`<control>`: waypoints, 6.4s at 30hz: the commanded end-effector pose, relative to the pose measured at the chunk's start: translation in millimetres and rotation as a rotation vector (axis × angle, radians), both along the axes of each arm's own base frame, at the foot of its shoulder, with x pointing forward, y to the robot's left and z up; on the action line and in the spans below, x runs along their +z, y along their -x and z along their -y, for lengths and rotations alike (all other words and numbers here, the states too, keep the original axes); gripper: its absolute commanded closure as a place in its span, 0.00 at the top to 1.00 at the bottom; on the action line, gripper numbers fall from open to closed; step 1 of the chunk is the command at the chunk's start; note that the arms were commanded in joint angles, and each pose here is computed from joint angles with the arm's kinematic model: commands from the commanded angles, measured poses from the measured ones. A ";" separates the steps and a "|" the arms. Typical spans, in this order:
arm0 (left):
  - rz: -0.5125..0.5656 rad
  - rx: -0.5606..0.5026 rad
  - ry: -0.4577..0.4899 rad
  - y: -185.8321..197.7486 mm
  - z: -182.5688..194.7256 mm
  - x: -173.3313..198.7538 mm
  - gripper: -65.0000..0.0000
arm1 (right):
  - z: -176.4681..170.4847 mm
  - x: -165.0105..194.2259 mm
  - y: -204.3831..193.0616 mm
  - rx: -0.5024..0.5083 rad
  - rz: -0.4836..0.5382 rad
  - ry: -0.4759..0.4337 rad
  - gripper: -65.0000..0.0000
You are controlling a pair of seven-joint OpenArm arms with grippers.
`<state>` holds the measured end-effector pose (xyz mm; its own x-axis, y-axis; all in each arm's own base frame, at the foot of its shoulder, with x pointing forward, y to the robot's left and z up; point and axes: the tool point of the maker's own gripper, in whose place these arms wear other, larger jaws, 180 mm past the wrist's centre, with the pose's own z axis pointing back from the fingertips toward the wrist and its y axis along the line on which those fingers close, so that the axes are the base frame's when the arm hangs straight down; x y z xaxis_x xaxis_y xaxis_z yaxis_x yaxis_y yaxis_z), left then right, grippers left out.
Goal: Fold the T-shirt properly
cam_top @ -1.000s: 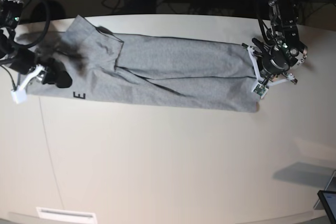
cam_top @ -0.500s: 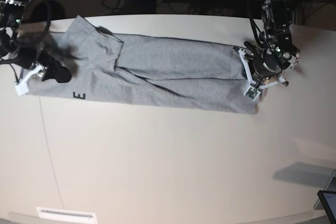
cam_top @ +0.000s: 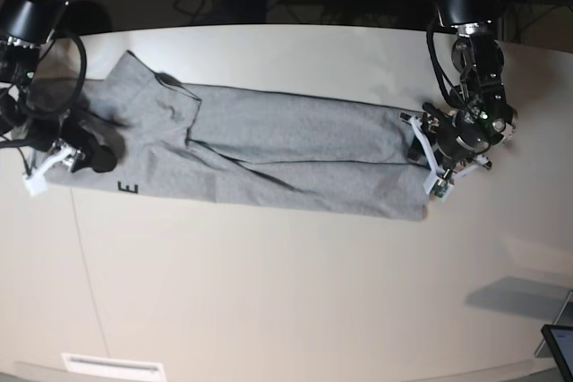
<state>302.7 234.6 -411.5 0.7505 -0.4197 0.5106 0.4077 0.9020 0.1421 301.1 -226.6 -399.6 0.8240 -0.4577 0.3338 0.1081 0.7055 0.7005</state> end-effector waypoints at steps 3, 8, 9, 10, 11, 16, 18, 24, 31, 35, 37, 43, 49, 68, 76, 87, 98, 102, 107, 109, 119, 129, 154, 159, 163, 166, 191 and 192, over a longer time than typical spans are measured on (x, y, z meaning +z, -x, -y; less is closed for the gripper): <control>-0.108 0.011 -0.057 10.3 -11.4 -18.5 0.36 | 3.6 11.5 -20.8 0.028 0.030 0.033 0.58; -0.105 0.018 -0.048 2.5 -11.5 -17.8 0.36 | -14.8 10.5 -46.2 0.100 0.062 0.082 0.58; -0.106 0.018 -0.047 2.4 -11.5 -18.2 0.36 | -14.8 9.0 -48.8 0.104 0.062 0.091 0.58; -0.108 0.019 -0.047 2.7 -11.6 -18.6 0.36 | -17.8 7.7 -52.6 0.110 0.064 0.095 0.58; -0.108 0.019 -0.048 2.7 -12.3 -18.4 0.36 | -20.7 6.2 -56.3 0.119 0.066 0.101 0.58; -0.113 0.018 -0.053 5.8 -13.0 -19.1 0.36 | -30.2 6.2 -64.5 0.147 0.079 0.115 0.58; -0.123 0.018 -0.054 10.0 -13.1 -21.9 0.36 | -30.3 8.5 -67.4 0.147 0.086 0.116 0.58; -0.163 0.017 -0.065 29.6 -17.9 -32.4 0.36 | -18.1 12.2 -68.7 0.139 0.091 0.142 0.58; -0.163 -0.005 -0.092 48.6 -17.0 -29.6 0.36 | -6.5 17.2 -70.1 0.135 0.098 0.170 0.58; -0.161 0.035 -0.093 54.1 -28.0 -28.0 0.36 | -8.5 20.6 -71.9 0.154 0.120 0.172 0.58; -0.144 0.073 -0.099 53.4 -40.3 -21.9 0.36 | -11.3 24.3 -73.9 0.177 0.145 0.172 0.58; -0.086 0.110 -0.160 47.3 -66.3 4.9 0.36 | -21.7 48.0 -81.7 0.229 0.218 0.199 0.58; -0.028 0.096 -0.214 36.2 -70.8 32.2 0.36 | -47.0 94.0 -80.4 0.352 0.335 0.259 0.58; 0.073 0.076 -0.273 17.7 -65.4 73.6 0.36 | -36.1 73.2 47.6 -0.125 0.087 -0.259 0.57; 0.071 0.075 -0.274 17.8 -65.3 73.0 0.36 | -51.6 56.8 97.7 -0.181 0.008 -0.312 0.57; 0.071 0.077 -0.274 18.2 -66.5 72.9 0.36 | -68.5 27.7 127.5 -0.239 -0.137 -0.335 0.57; 0.068 0.076 -0.274 19.7 -66.7 71.9 0.36 | -74.6 -6.0 147.0 -0.231 -0.217 -0.258 0.57; 0.066 0.074 -0.274 20.1 -66.3 71.3 0.36 | -75.0 -20.3 153.9 -0.237 -0.258 -0.264 0.57; 0.066 0.073 -0.274 20.1 -65.9 71.1 0.36 | -91.9 -19.6 149.1 -0.183 -0.259 -0.280 0.57; 0.065 0.071 -0.273 20.0 -65.4 70.9 0.36 | -104.4 -19.8 148.4 -0.151 -0.263 -0.293 0.57; 0.061 0.074 -0.289 21.7 -71.7 72.5 0.36 | -111.7 -17.5 139.9 -0.122 -0.249 -0.297 0.29; 0.059 0.071 -0.287 21.8 -70.5 71.7 0.36 | -109.9 -11.9 128.0 -0.113 -0.221 -0.295 0.00; 0.054 0.068 -0.288 22.1 -69.5 70.5 0.36 | -83.4 49.6 57.4 -0.054 0.016 -0.194 0.00; 0.054 0.068 -0.288 22.1 -69.5 70.5 0.36 | -80.6 45.1 50.2 -0.063 0.005 -0.208 0.00; 0.054 0.068 -0.288 22.1 -69.5 70.5 0.36 | -82.5 35.2 44.7 -0.055 -0.028 -0.231 0.00; 0.054 0.068 -0.288 22.1 -69.5 70.5 0.36 | -93.0 39.6 37.0 -0.020 -0.014 -0.237 0.00; 0.034 0.065 -0.287 29.0 -69.0 64.7 0.36 | -97.6 24.9 10.6 0.035 -0.049 -0.109 0.13; 0.034 0.065 -0.287 29.0 -69.0 64.7 0.36 | -97.9 26.3 9.9 0.037 -0.044 -0.109 0.21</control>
<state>266.3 300.7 -357.5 0.7834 -0.4873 0.3858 0.3451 0.8573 0.3821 280.7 -126.9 -388.0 0.8644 -0.4601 0.2030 0.1589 0.6329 0.7578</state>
